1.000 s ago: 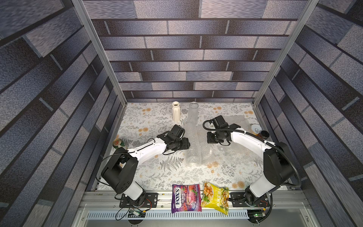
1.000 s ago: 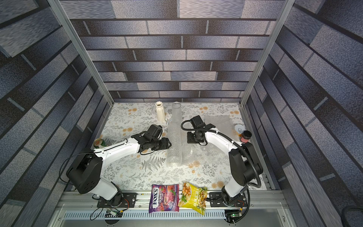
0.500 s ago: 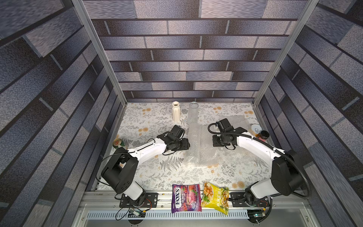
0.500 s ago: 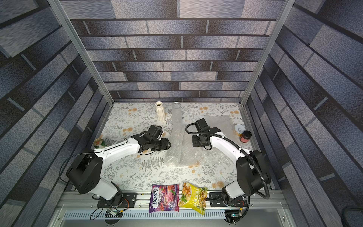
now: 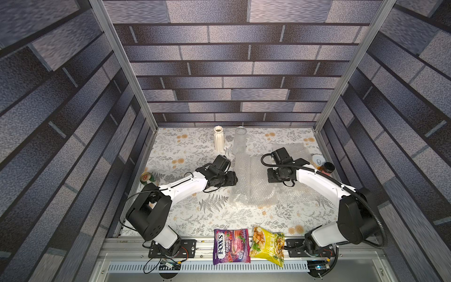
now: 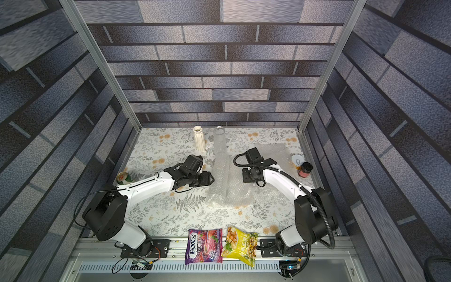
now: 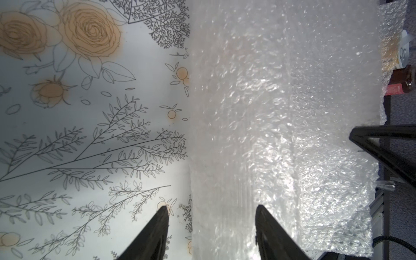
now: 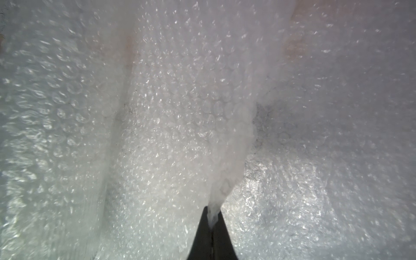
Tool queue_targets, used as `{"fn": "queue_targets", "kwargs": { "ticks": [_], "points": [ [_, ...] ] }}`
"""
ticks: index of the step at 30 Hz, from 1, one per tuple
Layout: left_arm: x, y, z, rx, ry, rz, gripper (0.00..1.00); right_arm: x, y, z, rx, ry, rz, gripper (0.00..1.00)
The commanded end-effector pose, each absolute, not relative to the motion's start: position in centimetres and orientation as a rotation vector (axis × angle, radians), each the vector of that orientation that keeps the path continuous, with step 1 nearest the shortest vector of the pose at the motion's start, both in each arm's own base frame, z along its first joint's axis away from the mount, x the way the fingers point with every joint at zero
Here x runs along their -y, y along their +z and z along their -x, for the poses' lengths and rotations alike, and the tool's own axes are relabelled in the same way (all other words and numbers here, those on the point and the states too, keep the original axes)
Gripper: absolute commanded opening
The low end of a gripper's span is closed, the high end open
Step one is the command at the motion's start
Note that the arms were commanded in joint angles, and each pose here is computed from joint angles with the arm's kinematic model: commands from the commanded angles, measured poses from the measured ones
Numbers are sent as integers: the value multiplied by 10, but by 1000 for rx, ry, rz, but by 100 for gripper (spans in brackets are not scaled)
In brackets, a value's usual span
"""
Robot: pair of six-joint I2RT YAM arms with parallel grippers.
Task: Unwrap the vase from the bubble wrap
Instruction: Unwrap the bubble wrap at the center of the board.
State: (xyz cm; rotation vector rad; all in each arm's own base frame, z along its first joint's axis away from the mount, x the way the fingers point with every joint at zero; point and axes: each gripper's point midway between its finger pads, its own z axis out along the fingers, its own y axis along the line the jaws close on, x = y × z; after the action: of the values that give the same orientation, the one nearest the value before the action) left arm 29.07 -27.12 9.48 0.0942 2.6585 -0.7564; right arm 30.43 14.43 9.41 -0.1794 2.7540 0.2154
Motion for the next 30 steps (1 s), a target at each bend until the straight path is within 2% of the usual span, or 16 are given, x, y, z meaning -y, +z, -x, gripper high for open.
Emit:
{"fn": "queue_targets", "kwargs": {
  "ticks": [1,12,30],
  "points": [
    [279,107,-297,-2617,-768,-137,63,-129,99,-303,-2753,152,166,0],
    [286,99,-296,-2635,-775,-153,66,-121,100,-307,-2750,156,142,0],
    [292,100,-295,-2643,-771,-188,65,-97,110,-312,-2723,128,75,0]
  ]
}}
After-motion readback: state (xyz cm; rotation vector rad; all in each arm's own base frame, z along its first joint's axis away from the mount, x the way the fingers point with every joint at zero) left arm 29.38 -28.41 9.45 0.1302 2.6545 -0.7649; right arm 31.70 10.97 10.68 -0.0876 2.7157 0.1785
